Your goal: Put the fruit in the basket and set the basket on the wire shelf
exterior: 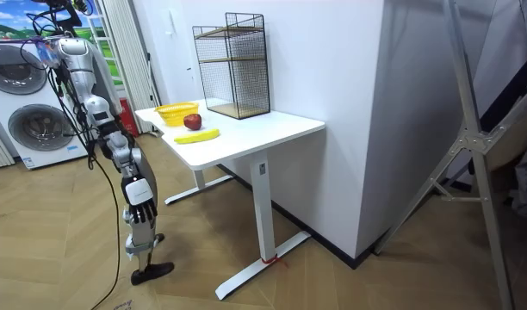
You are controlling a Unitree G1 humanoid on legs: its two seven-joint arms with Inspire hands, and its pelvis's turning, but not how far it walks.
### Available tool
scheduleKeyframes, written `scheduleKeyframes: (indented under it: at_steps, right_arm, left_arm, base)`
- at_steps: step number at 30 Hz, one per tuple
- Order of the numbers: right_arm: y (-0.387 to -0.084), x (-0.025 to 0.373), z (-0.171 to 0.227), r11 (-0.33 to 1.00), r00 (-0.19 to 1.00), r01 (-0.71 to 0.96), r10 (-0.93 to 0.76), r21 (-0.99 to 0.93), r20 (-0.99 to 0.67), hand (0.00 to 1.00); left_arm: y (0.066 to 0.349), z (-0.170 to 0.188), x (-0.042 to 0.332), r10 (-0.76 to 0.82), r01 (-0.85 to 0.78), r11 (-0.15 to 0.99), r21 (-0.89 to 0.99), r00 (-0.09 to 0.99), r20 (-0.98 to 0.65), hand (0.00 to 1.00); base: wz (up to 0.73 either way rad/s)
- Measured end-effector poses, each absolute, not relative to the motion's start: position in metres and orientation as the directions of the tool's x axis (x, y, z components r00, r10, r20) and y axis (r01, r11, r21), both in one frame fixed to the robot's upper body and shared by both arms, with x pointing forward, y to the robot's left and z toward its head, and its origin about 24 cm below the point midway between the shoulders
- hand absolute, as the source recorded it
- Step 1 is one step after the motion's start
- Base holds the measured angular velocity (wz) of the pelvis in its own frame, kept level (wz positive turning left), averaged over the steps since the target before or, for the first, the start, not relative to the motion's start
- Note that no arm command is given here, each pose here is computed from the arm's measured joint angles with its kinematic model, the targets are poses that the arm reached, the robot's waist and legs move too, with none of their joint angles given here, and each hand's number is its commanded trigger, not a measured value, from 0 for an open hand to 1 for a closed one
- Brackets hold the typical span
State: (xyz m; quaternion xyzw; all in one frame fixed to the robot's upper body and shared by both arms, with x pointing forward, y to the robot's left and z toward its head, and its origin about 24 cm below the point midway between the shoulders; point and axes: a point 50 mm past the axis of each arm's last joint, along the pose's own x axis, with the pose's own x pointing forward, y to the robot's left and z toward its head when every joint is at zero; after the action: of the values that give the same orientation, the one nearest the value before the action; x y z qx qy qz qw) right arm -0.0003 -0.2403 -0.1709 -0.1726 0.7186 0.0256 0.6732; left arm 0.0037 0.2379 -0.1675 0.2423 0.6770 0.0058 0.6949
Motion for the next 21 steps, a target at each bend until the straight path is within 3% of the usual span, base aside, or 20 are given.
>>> scheduleKeyframes:
  at_steps: [14,18,21]
  right_arm:
    - [-0.2418,0.0013,-0.1706,0.934,-0.020,-0.273,-0.246,-0.231,-0.969,0.00]
    - [-0.2417,0.0031,-0.1706,0.954,-0.007,-0.149,-0.264,-0.260,-0.965,0.00]
    - [-0.2438,0.0051,-0.1701,0.957,-0.009,0.092,-0.274,-0.274,-0.962,0.00]
  left_arm:
    - [0.2376,-0.1675,-0.0001,0.338,0.320,0.883,0.344,0.076,-0.938,0.00]
    - [0.2373,-0.1675,0.0043,0.336,0.318,0.882,0.348,0.096,-0.937,0.00]
    - [0.2392,-0.1670,0.0054,0.344,0.298,0.885,0.359,0.104,-0.933,0.00]
  base:
    - [-0.02]
    - [-0.04]
    - [-0.04]
